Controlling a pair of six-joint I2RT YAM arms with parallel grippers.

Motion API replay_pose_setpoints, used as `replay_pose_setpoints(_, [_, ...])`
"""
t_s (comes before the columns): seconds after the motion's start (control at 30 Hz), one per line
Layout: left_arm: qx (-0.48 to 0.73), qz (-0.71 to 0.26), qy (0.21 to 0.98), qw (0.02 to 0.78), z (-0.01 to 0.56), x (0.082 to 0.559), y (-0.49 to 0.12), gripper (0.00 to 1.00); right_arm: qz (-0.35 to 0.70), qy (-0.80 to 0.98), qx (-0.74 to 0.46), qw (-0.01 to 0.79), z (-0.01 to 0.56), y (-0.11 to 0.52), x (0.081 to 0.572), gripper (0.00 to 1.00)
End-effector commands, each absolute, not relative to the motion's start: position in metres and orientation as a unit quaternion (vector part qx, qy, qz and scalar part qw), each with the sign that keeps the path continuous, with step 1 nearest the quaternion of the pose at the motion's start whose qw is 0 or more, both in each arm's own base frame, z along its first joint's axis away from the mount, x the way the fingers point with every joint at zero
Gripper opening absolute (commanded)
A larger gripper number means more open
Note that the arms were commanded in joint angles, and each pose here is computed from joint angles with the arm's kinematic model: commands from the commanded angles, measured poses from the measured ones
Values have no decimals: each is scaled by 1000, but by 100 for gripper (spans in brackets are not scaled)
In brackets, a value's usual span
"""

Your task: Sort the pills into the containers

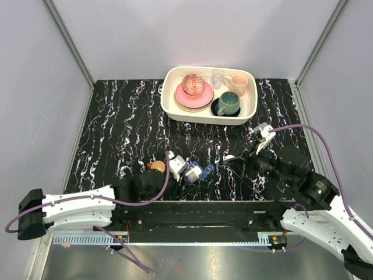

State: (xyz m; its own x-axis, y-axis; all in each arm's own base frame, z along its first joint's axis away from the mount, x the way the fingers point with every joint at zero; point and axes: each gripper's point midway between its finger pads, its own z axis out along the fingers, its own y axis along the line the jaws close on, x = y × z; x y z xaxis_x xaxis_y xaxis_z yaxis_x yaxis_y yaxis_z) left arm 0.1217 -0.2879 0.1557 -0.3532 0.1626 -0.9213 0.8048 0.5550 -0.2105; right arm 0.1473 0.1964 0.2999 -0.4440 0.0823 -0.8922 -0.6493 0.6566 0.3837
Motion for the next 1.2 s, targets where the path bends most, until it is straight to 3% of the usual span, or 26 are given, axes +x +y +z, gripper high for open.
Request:
replay_pose_setpoints(0.0, [305, -327, 758, 474, 150, 135, -292, 0, 362, 762, -192, 502, 293, 194, 149, 0])
replay_pose_setpoints(0.37, [297, -307, 778, 461, 128, 153, -293, 0, 332, 796, -131, 489, 256, 193, 168, 0])
replay_pose_setpoints(1.17, [323, -274, 806, 414, 75, 169, -319, 0, 297, 801, -85, 512, 247, 173, 178, 0])
